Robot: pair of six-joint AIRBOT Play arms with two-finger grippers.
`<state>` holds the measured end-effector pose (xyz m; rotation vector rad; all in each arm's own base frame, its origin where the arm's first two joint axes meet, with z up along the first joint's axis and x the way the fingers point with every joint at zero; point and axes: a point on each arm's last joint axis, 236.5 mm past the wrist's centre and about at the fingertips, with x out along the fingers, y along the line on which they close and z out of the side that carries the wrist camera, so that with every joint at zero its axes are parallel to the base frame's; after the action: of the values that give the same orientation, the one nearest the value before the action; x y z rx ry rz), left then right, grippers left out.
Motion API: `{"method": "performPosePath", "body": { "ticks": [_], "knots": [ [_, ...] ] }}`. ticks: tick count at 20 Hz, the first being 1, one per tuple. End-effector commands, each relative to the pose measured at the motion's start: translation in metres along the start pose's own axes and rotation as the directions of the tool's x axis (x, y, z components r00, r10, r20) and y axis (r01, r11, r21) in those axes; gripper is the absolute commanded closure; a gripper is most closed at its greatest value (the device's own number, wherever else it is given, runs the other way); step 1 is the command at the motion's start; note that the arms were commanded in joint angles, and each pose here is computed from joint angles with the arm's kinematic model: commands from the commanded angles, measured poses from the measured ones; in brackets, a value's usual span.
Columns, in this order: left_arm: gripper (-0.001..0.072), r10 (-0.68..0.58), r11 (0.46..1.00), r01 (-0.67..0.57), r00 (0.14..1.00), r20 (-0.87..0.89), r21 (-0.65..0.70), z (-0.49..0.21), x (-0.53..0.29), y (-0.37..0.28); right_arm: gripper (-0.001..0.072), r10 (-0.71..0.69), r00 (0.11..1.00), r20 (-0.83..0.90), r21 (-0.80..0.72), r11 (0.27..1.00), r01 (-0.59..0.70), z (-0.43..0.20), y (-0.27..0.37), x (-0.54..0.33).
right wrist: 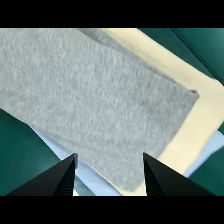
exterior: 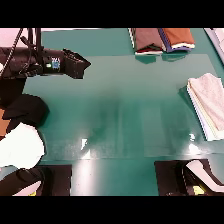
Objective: Fold the shirts.
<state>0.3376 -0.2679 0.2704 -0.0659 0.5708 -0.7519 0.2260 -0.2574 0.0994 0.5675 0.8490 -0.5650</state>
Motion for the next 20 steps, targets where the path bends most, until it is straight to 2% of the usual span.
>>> {"method": "performPosePath", "body": {
  "ticks": [1, 4, 6, 10, 13, 14, 15, 17, 20],
  "knots": [
    [0.0685, -0.001, 1.0, 0.001, 1.0, -0.003, -0.004, -0.001, 0.0, 0.0, 0.0226, 0.167, 0.983, 0.08, -0.075, 0.984, -0.161, 0.03, 0.069, -0.012],
    [0.0685, 0.0, 1.0, 0.0, 1.0, 0.009, -0.004, 0.002, 0.0, 0.0, 0.0226, 0.45, 0.893, -0.007, -0.219, 0.87, -0.441, 0.009, 0.195, -0.021],
    [0.0685, 0.0, 1.0, 0.0, 1.0, 0.009, -0.003, 0.002, 0.0, 0.0, 0.0226, 0.541, 0.831, -0.133, -0.337, 0.764, -0.551, -0.031, 0.264, -0.028],
    [0.0686, -0.001, 1.0, 0.001, 1.0, 0.006, -0.004, 0.001, 0.0, 0.0, 0.0227, 0.628, 0.71, -0.319, -0.479, 0.54, -0.693, -0.113, 0.366, -0.046],
    [0.0685, 0.0, 1.0, 0.0, 1.0, 0.016, -0.004, 0.004, 0.0, 0.0, 0.0235, 0.643, 0.649, -0.407, -0.508, 0.431, -0.746, -0.16, 0.408, -0.053],
    [0.0685, 0.0, 1.0, 0.0, 1.0, 0.016, -0.004, 0.004, 0.0, 0.0, 0.0261, 0.637, 0.632, -0.44, -0.51, 0.402, -0.76, -0.176, 0.417, -0.054],
    [0.0685, 0.0, 1.0, 0.0, 1.0, 0.017, -0.004, 0.004, 0.0, 0.0, 0.0365, 0.628, 0.619, -0.472, -0.509, 0.378, -0.773, -0.19, 0.422, -0.054],
    [0.0685, 0.001, 1.0, 0.0, 1.0, 0.019, -0.004, 0.004, 0.0, 0.0, 0.0698, 0.61, 0.6, -0.518, -0.507, 0.346, -0.79, -0.211, 0.429, -0.055],
    [0.0685, 0.001, 1.0, 0.0, 1.0, 0.019, -0.004, 0.004, 0.0, 0.0, 0.0698, 0.599, 0.589, -0.543, -0.505, 0.327, -0.799, -0.224, 0.433, -0.056]
  ]
}}
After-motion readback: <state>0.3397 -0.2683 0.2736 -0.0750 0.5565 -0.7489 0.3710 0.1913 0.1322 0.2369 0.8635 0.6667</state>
